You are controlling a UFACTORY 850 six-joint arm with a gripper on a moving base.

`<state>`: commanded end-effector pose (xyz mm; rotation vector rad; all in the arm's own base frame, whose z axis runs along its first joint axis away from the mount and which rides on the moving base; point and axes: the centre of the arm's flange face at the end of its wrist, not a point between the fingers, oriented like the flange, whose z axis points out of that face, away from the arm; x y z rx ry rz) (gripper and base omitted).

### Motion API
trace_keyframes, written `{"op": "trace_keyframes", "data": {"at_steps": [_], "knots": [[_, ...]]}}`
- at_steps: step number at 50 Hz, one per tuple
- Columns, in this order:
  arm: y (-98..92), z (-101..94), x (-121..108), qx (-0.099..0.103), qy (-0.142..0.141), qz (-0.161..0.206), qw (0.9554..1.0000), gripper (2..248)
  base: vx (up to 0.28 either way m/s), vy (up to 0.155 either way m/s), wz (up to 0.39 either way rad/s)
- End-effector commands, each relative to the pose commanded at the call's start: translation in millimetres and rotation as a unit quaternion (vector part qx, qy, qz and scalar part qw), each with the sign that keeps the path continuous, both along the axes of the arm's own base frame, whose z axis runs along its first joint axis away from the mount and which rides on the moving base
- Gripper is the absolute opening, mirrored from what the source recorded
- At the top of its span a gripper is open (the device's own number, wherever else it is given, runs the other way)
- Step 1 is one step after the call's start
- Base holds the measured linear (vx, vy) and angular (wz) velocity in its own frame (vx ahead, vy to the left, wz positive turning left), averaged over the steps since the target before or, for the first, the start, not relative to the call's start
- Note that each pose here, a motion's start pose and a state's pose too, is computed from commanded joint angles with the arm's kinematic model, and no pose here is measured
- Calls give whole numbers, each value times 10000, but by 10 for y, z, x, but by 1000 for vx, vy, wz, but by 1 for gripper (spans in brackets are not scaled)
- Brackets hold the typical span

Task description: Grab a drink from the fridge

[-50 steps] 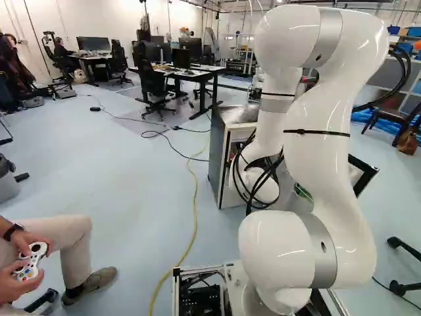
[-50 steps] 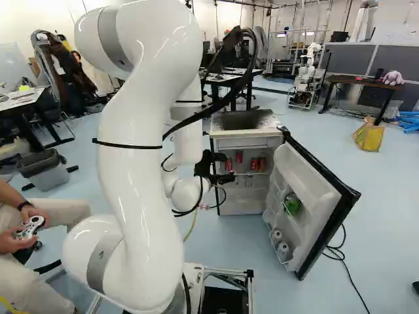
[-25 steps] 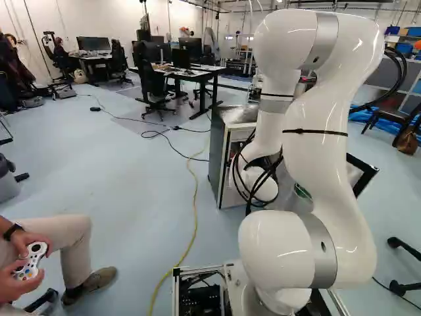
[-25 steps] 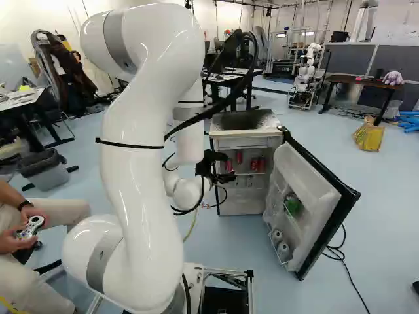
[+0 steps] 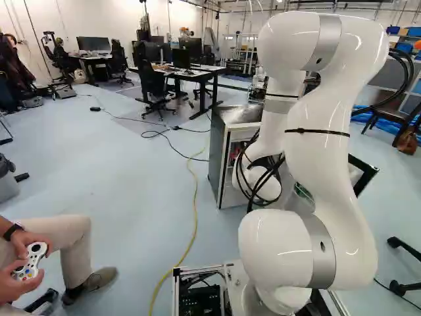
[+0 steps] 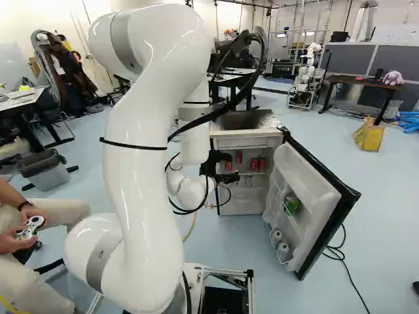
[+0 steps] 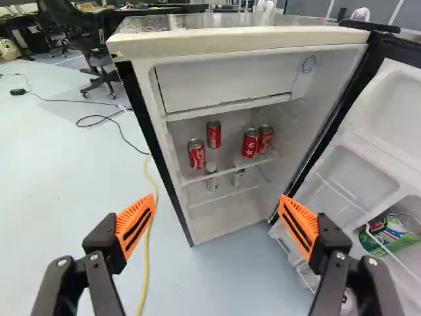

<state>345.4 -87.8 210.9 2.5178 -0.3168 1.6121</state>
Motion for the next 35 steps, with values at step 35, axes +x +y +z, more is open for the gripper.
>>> {"op": "trace_keyframes", "data": {"at_steps": [35], "knots": [[-274, -24, 50, 45, -78, -69, 9999, 247, 0, 0, 0]]}}
